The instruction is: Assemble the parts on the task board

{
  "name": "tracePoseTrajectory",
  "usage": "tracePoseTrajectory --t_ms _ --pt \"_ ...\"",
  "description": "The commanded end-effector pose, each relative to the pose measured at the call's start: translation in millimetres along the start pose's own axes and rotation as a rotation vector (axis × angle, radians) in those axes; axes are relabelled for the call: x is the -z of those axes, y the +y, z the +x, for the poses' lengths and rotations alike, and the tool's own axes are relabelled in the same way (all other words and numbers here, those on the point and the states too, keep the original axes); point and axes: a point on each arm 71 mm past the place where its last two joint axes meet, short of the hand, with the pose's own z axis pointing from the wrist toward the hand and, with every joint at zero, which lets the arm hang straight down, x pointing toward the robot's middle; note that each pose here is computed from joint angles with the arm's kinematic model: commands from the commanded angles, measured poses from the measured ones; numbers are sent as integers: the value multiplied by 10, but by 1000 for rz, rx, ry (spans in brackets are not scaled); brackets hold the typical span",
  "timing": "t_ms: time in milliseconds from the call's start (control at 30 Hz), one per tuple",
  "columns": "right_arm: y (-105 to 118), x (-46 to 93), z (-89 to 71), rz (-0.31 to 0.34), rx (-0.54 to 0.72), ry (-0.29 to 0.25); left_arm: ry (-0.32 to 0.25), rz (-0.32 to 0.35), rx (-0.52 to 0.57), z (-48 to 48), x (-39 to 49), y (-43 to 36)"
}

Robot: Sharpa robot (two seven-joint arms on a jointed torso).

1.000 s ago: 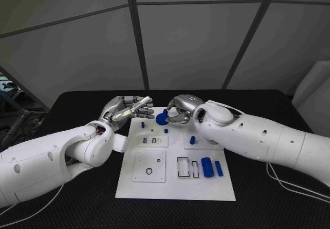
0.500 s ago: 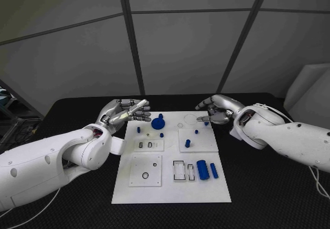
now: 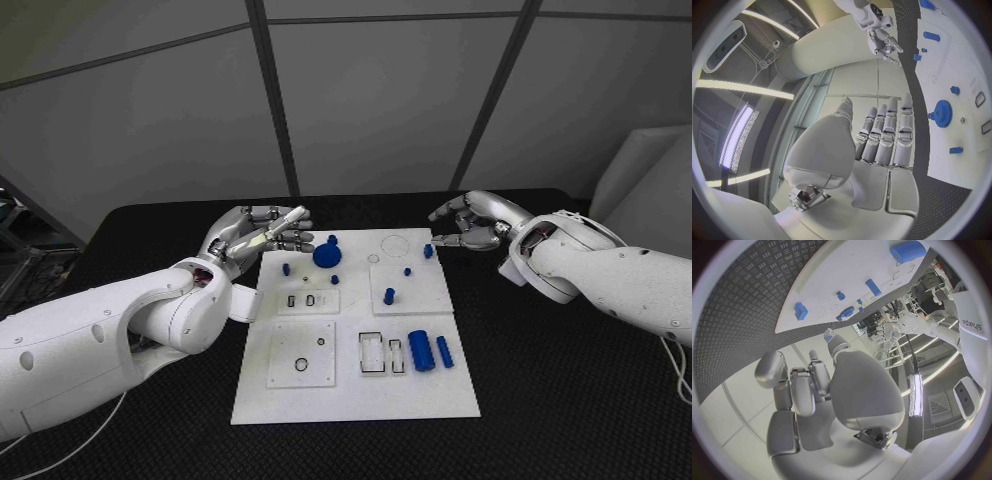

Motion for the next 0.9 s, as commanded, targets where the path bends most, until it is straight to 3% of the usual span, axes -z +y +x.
tracePoseTrajectory --t_ms 33,533,900 --pt "-31 -18 45 -8 -9 25 15 8 6 21 -4 -6" --pt "-158 -46 224 22 33 99 23 11 11 38 -12 4" --pt "-194 -76 276 37 39 95 26 13 12 42 -11 3"
